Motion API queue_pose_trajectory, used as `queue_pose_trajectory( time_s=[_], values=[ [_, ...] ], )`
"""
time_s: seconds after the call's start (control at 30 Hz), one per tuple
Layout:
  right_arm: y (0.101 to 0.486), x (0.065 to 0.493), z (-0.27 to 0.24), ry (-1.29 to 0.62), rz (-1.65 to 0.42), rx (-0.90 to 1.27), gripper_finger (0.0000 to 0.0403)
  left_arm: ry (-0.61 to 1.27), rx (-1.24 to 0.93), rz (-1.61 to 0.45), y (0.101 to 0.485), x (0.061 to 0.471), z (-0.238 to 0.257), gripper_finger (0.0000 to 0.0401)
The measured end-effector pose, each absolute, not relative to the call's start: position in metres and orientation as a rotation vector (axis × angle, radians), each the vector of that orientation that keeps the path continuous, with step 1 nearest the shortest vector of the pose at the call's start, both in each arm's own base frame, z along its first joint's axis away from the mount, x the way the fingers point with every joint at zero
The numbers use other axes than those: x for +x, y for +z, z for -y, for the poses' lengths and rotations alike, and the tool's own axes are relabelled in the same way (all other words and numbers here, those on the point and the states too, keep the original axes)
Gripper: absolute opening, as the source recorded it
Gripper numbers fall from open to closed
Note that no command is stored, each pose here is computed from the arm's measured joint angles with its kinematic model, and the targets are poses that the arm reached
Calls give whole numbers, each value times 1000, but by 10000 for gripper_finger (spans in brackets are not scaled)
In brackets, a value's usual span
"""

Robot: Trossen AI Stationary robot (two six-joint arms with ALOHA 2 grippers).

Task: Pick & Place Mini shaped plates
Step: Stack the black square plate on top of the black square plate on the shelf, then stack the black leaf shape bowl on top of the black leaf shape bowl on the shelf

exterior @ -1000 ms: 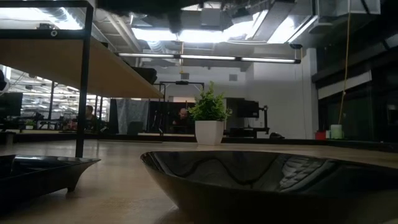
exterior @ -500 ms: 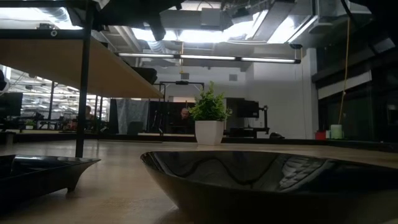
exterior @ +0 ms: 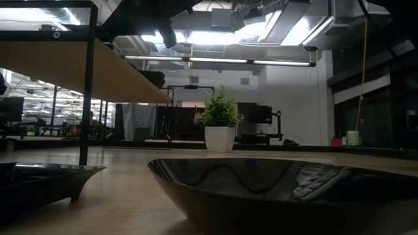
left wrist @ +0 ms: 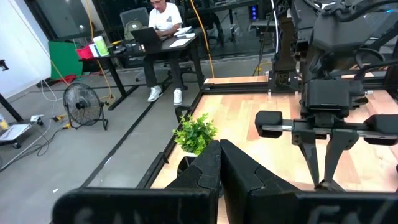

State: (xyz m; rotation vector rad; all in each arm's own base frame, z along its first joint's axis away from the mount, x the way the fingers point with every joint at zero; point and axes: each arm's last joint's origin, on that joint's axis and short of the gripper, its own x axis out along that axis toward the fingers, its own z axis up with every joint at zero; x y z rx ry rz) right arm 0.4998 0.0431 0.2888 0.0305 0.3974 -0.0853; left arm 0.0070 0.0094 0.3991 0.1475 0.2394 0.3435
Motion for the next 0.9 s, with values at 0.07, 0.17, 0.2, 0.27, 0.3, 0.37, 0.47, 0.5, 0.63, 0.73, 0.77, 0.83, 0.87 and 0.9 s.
queue_pose_trajectory(
  time_s=[0.07,0.17,0.2,0.27,0.3,0.37,0.47,0.5,0.63,0.73,0.77,0.83,0.87,0.9],
  values=[
    [289,500,-43,-82,-399,12,55,344,148,-240,399,7,-9,4],
    [289,500,-43,-75,-399,-20,68,344,148,-240,399,7,-9,4],
    [289,500,-43,-73,-400,-32,74,344,148,-240,399,7,-9,4],
    [289,500,-43,-71,-400,-42,84,344,148,-240,399,7,-9,4],
    [289,500,-43,-70,-400,-50,90,344,148,-240,399,7,-9,4],
    [289,500,-43,-68,-401,-61,103,344,148,-240,399,7,-9,4],
    [289,500,-43,-65,-403,-79,122,344,148,-240,399,7,-9,4],
    [288,500,-43,-62,-409,-91,128,344,148,-240,399,7,-9,4],
    [286,497,-42,-50,-450,-143,149,344,148,-240,399,7,-9,4],
    [289,494,-42,-47,-471,-154,157,344,148,-240,399,7,-9,4],
    [291,493,-43,-46,-472,-155,159,344,148,-240,399,7,-9,4],
    [293,489,-43,-42,-491,-158,161,344,148,-240,399,7,-9,4],
    [293,489,-45,-39,-494,-159,161,344,148,-240,399,7,-9,4],
    [293,488,-46,-36,-499,-162,161,344,148,-240,399,7,-9,4]
  ],
)
